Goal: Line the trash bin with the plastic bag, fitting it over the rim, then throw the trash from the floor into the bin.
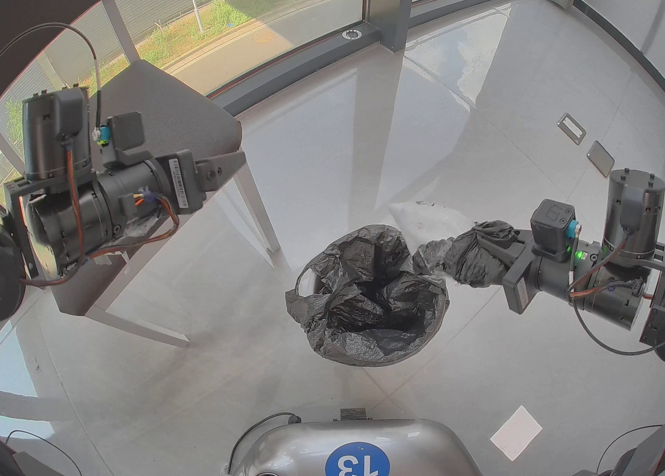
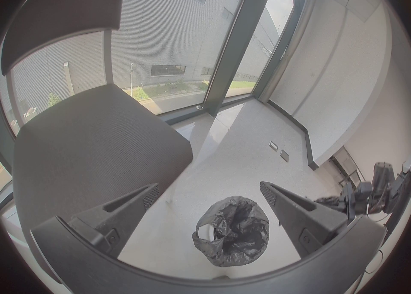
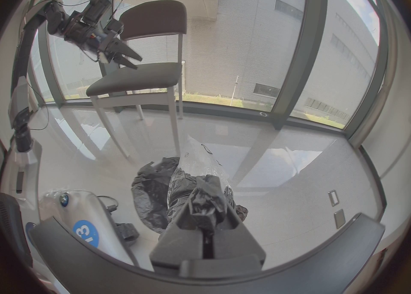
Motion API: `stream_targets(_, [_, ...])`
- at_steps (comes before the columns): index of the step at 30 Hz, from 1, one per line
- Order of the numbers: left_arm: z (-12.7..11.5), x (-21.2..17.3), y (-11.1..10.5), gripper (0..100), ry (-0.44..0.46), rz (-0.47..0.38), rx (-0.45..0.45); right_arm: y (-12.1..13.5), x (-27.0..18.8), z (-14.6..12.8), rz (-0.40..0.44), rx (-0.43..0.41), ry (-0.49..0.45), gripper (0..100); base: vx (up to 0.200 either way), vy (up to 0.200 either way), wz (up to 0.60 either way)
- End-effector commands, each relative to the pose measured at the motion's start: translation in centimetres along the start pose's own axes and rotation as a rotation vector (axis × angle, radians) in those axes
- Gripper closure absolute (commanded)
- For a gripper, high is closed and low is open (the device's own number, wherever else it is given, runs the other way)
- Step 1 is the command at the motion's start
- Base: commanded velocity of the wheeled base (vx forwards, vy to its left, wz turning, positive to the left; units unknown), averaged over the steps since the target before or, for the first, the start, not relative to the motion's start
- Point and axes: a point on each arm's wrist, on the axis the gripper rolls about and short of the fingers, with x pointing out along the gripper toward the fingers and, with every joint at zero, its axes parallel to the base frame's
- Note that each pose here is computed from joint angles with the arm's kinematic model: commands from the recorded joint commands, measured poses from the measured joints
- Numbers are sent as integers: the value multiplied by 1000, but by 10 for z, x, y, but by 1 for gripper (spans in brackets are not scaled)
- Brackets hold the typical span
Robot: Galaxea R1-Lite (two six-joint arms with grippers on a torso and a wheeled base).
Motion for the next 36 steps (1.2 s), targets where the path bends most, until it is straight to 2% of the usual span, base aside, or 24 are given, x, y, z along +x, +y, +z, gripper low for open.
stream_targets(1, [14, -15, 11, 0, -70, 21, -12, 22, 11, -5, 89, 0, 49, 100, 0, 0, 0])
stream_targets(10, [22, -28, 22, 0, -111, 38, -21, 44, 64, -29, 153, 0, 180, 100, 0, 0, 0])
stream_targets(20, [27, -34, 29, 0, -133, 57, -24, 61, 111, -46, 195, 2, 245, 100, 0, 0, 0])
stream_targets(25, [27, -36, 33, 0, -137, 76, -28, 69, 138, -63, 212, -3, 290, 100, 0, 0, 0])
stream_targets(30, [27, -36, 33, 0, -136, 67, -26, 62, 161, -71, 189, -17, 294, 100, 0, 0, 0])
stream_targets(32, [28, -36, 34, 0, -142, 69, -26, 49, 179, -77, 165, -37, 287, 100, 0, 0, 0])
stream_targets(36, [28, -36, 36, 0, -143, 78, -27, 39, 194, -85, 148, -27, 315, 100, 0, 0, 0])
